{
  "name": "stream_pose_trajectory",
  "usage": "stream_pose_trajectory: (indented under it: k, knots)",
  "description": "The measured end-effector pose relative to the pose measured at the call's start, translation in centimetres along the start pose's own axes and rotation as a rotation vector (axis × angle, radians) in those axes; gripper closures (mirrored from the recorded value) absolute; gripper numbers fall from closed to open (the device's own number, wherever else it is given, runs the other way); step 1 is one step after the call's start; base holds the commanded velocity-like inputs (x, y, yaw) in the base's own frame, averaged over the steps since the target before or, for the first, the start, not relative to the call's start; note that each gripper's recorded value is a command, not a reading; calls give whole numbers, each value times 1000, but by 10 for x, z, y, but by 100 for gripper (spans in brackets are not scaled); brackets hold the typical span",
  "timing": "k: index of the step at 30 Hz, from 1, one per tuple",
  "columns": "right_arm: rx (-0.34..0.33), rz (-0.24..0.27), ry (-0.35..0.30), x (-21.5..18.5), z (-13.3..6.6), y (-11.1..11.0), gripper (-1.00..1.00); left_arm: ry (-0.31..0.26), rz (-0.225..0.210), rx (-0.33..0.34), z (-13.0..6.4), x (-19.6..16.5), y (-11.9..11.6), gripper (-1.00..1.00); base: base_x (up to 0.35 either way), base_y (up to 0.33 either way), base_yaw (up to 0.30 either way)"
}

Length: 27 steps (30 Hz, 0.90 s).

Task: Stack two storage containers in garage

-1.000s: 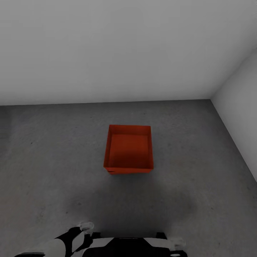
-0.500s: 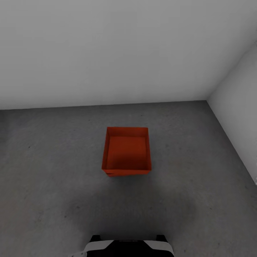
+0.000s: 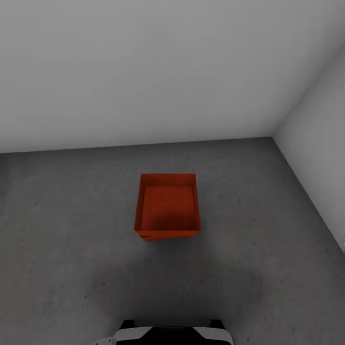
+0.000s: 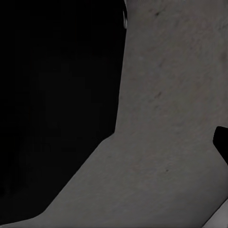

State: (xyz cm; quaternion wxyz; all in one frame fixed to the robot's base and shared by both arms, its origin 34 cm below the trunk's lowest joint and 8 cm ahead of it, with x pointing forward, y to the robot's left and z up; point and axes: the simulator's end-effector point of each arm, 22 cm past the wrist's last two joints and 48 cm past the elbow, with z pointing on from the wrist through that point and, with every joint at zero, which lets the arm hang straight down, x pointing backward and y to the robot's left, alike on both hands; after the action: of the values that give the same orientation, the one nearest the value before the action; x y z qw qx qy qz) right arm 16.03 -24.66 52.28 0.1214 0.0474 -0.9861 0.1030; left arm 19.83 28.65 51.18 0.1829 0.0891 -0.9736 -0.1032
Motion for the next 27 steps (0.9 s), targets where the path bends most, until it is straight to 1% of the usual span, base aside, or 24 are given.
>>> stream_pose_trajectory:
  k: [14, 27]
  knots:
    - [-2, 4, -21, -8, -3, -1, -100, -20, -3, 8, -5, -8, -4, -100, 0, 0, -67]
    - [-5, -4, -18, 2, -6, 0, -100, -39, -6, 13, -10, -15, -5, -100, 0, 0, -74]
